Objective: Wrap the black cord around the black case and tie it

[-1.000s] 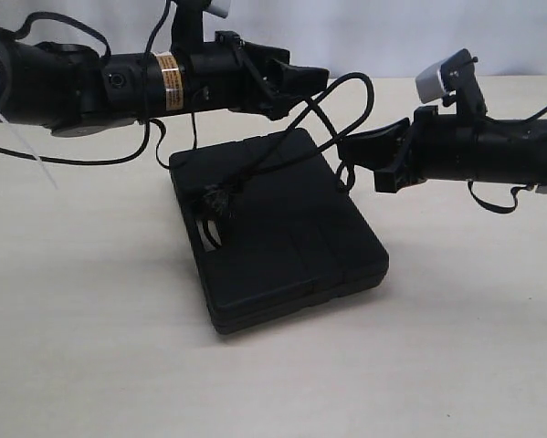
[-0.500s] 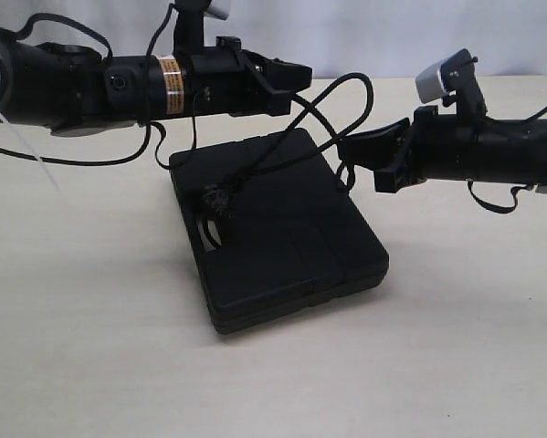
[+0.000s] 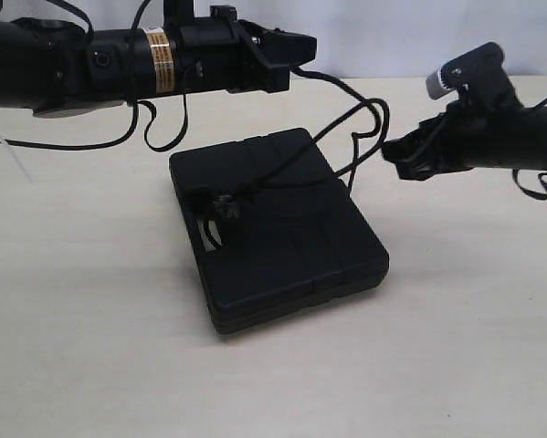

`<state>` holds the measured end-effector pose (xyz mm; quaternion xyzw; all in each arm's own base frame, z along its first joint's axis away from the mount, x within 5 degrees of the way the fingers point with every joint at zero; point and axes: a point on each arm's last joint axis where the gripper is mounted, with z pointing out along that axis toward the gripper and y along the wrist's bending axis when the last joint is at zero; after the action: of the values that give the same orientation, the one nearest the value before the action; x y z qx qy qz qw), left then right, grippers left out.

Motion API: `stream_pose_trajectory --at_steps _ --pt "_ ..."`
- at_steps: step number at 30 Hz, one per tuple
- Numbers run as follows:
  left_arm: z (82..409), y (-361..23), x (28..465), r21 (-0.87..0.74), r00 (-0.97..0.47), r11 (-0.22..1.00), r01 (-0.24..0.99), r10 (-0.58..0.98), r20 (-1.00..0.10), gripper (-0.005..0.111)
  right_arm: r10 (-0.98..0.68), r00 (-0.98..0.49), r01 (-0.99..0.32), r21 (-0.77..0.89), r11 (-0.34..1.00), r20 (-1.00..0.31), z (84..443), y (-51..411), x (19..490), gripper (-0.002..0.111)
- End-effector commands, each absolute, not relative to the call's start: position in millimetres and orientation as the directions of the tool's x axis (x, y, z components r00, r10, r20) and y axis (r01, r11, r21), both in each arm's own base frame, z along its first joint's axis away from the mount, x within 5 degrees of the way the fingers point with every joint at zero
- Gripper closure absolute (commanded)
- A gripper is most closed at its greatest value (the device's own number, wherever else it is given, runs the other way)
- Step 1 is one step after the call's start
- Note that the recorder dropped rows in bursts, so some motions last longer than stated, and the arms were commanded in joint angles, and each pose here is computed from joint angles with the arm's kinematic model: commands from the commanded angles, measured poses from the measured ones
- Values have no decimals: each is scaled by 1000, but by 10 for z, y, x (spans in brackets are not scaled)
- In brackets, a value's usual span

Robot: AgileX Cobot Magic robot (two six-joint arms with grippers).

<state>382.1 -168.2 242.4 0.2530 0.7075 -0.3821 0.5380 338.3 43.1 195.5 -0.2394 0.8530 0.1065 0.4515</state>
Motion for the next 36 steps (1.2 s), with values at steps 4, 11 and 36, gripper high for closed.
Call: stream_pose_trajectory --at_steps 4,11,36 --pt "2488 -1671 3817 -255 -275 575 778 -54 -960 107 -352 -277 -603 -124 788 -894 2480 514 3096 44" --pt "2495 -1690 3791 -243 -262 546 802 -44 -964 107 -354 -180 -761 -98 641 -918 2526 684 2992 44" --pt "2647 -1546 3732 -97 -177 553 827 94 -980 68 -274 -256 -733 2 681 -927 2339 687 3406 104"
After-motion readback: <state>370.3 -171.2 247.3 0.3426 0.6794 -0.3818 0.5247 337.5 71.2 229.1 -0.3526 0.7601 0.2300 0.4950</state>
